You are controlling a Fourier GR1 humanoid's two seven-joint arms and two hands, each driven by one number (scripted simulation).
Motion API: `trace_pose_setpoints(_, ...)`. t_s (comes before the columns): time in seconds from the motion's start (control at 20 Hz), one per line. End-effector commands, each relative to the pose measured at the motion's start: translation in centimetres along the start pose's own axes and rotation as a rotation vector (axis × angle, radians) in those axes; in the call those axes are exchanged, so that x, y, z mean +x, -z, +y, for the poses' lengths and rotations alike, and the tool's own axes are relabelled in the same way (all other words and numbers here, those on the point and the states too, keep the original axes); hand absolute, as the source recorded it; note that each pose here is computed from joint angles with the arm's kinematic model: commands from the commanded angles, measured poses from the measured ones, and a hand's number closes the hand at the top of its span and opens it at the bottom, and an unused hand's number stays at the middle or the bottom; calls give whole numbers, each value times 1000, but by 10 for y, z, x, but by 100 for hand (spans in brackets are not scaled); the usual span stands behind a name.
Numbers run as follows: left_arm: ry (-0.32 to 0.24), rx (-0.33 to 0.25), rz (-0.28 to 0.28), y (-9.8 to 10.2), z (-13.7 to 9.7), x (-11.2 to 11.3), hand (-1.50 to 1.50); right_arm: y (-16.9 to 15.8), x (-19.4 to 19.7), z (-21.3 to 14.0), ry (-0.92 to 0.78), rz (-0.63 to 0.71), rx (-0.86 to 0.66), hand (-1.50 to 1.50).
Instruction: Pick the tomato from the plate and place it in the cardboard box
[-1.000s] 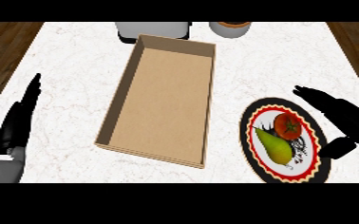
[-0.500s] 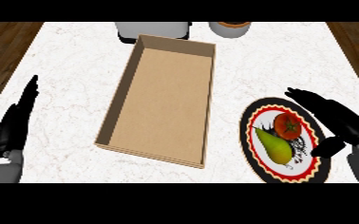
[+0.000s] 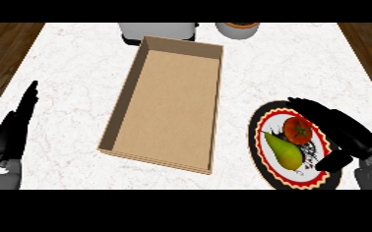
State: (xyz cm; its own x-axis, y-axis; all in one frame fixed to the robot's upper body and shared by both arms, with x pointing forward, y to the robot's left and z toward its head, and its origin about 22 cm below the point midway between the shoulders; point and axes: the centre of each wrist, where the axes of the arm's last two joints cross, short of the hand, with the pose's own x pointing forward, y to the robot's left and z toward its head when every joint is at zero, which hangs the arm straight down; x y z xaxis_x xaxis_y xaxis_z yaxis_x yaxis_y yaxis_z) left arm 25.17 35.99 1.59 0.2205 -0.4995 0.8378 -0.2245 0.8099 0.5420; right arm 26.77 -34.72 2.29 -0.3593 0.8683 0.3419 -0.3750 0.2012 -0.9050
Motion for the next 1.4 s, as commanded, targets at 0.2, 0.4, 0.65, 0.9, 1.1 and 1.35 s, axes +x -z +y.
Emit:
trace_pose_setpoints(0.2, 9, 15, 2, 5, -1, 1, 0, -7, 22, -1, -39, 32, 49, -150)
trace_pose_setpoints(0.4, -5, 8, -14, 16, 4, 20, 0, 24, 15, 24, -59, 107, 104, -150)
trace_pose_setpoints(0.65, 22, -2, -9, 10, 12, -12, 0, 22, 9, 31, -64, 142, 81, -150)
trace_pose_setpoints(0.9, 4, -6, -11, 9, 13, 8, 0, 55, 21, 20, -142, 114, -118, 150)
trace_pose_setpoints(1.1, 12, 7, -2, 19, -10, 3, 0, 51, 12, 30, -194, 126, -176, 150)
trace_pose_setpoints(1.35, -9, -41, -58, 14, -7, 20, 0, 92, 0, -3, -184, -79, -22, 150)
